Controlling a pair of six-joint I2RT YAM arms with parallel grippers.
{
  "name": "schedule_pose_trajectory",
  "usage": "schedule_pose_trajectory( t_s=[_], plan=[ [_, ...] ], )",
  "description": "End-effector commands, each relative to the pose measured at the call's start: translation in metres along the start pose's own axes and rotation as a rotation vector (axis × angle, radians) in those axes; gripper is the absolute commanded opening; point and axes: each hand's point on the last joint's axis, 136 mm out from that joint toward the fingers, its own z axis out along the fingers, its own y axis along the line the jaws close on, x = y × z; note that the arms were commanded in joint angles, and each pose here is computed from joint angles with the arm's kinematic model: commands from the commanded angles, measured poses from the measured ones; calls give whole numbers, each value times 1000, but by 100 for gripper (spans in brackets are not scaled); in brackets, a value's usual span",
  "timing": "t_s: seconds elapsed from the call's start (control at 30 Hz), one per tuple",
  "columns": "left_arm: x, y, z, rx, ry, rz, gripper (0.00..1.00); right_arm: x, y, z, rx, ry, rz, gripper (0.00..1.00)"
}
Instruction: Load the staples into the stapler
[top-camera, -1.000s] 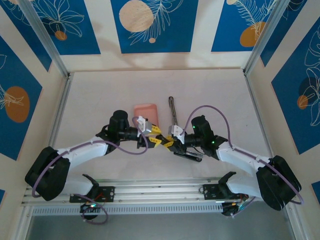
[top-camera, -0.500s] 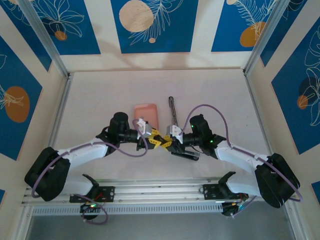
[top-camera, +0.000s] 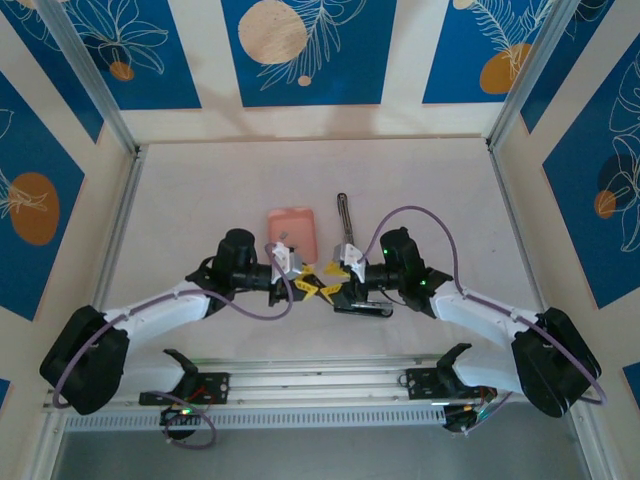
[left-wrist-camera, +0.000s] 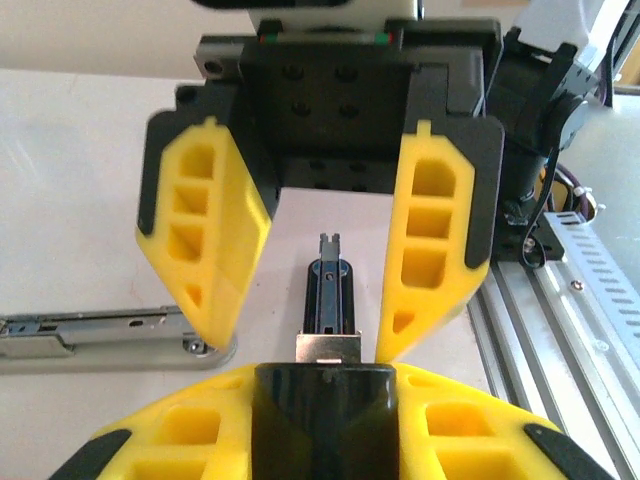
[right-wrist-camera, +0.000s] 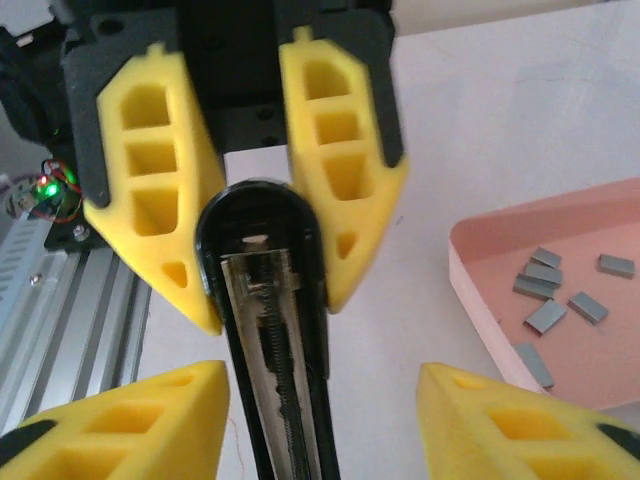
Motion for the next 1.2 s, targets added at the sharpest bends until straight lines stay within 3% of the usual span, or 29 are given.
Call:
schedule_pose_trajectory(
  t_s=[0.0, 0.2, 0.47, 0.63, 0.83, 1.17],
  plan=[
    [-11, -8, -6, 3, 2, 73, 15, -19, -5, -5, 44, -27, 68, 56],
    [-3, -9, -16, -35, 88, 84, 15, -16, -9, -13, 101, -15, 274, 59],
    [16, -7, -32, -91, 246, 118, 14, 13, -24, -20, 257, 81, 809, 58],
    [21, -6, -40, -102, 309, 143, 14, 38, -20, -29, 340, 166, 1053, 55],
    [27, -7, -46, -94, 365, 169, 15, 76, -10, -42, 427, 295, 1241, 52],
    [29, -5, -48, -87, 395, 184, 15, 101, -8, -34, 353, 356, 1444, 48]
  ],
)
